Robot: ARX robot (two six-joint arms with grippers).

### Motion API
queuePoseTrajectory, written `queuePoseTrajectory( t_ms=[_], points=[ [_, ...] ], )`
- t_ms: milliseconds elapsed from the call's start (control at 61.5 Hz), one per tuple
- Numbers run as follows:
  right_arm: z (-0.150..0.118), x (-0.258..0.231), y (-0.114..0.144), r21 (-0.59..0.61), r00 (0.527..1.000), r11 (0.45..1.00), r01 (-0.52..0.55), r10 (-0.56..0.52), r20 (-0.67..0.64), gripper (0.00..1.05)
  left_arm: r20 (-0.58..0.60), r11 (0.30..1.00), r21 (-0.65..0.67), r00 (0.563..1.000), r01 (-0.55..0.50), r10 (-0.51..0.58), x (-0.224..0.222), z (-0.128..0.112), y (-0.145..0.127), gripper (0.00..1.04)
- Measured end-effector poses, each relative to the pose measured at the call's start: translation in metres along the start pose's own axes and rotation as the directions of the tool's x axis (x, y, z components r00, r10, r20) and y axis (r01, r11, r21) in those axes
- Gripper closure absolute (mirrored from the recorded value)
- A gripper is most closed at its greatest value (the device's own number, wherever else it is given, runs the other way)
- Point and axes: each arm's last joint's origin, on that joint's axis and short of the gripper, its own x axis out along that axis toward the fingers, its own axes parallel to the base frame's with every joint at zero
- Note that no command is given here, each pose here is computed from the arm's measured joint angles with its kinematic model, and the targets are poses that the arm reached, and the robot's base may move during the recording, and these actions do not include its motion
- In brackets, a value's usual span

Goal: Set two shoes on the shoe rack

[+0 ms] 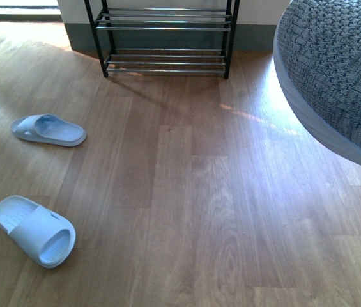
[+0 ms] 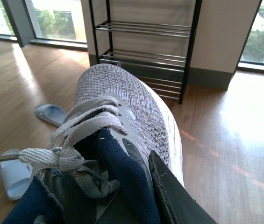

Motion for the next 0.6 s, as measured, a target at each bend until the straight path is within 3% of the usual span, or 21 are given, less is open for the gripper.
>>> queuePoseTrajectory(
  t_ms=[602],
  points=[
    [-0.0002,0.0,0.0001,0.0,1.0,1.0,-0.004,0.004,0.0,1.03,0.001,1.0,0.001,1.0,0.004,-0.004,-0.0003,0.0,-0.0005,0.99]
  ],
)
